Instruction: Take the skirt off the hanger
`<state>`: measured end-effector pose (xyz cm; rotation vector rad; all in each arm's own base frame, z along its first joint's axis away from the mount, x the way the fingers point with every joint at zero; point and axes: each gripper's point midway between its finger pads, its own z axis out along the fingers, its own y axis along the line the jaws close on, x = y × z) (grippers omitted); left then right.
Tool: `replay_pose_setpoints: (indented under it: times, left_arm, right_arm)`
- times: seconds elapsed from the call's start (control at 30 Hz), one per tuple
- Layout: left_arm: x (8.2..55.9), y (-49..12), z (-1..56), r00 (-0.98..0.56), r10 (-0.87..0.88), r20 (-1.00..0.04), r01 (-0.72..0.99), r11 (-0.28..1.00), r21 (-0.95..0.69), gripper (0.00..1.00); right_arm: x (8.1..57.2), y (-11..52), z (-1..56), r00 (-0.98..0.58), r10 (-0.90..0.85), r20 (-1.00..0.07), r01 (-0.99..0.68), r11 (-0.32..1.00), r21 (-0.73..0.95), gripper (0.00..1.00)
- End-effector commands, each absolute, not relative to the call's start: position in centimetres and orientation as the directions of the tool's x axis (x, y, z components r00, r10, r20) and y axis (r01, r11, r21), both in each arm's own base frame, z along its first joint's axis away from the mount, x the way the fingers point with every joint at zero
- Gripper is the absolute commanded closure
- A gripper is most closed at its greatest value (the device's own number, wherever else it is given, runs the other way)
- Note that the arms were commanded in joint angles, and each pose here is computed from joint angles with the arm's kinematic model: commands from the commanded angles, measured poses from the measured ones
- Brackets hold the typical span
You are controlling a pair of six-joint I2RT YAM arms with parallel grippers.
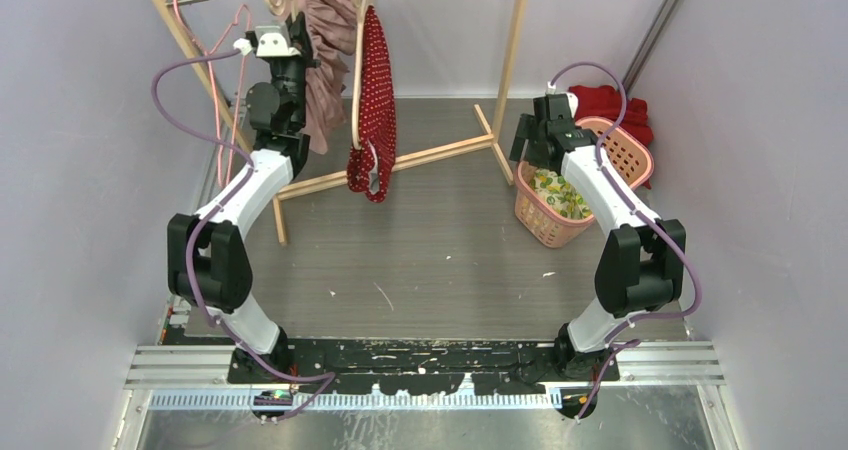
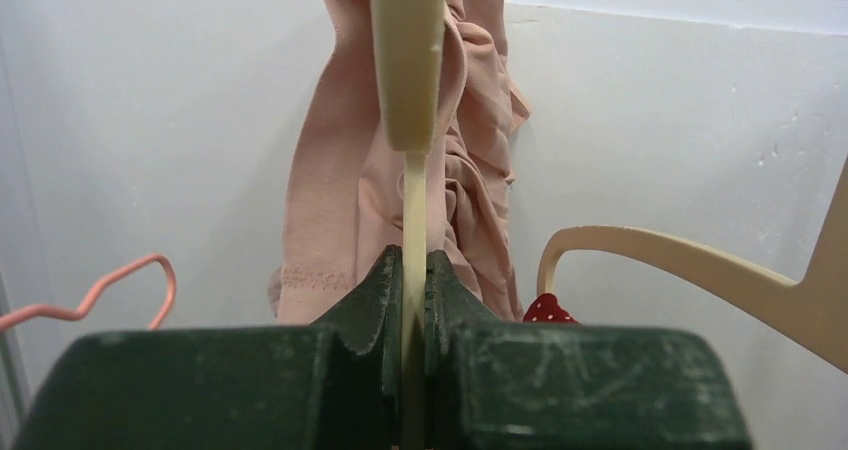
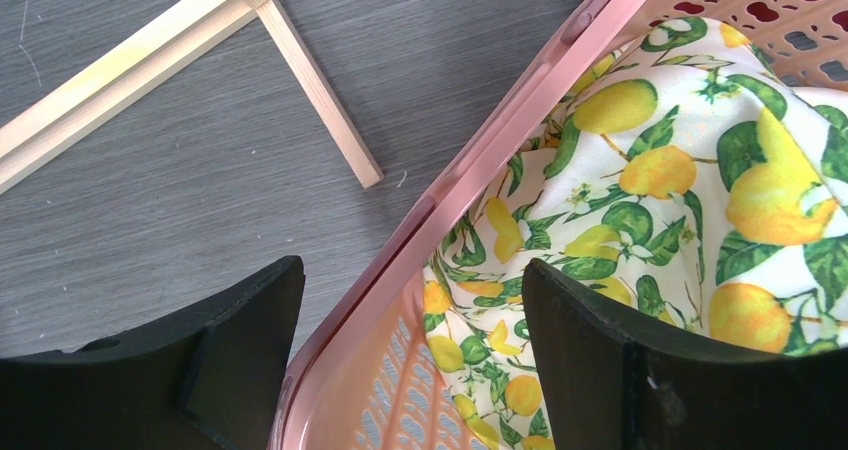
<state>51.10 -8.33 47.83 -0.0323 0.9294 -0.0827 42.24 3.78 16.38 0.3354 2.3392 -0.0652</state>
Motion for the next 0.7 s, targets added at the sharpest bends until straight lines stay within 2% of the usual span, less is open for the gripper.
replay_pose_setpoints:
  times: [0.0, 0.33, 0.67]
  left_arm:
    - [46.4, -7.5, 55.1, 0.790, -0.147, -0.595, 0.109, 0.989, -0.100, 1.00]
    - [43.3, -8.0, 55.9, 0.811, -0.158, -0.563, 0.153, 0.987, -0.056, 1.00]
    - [43.1, -7.8, 53.9, 0.784, -0.140, -0.605, 0.137, 0.989, -0.051, 1.00]
  right_arm:
    - [42.1, 3.8, 15.9, -0.684, 0.205, -0.700, 0.250, 0.967, 0.039, 0.16]
    - [42.5, 4.1, 14.7, -0.708, 0.212, -0.674, 0.250, 0.967, 0.041, 0.16]
    - [42.6, 4.4, 14.1, -0.722, 0.215, -0.658, 0.248, 0.968, 0.044, 0.17]
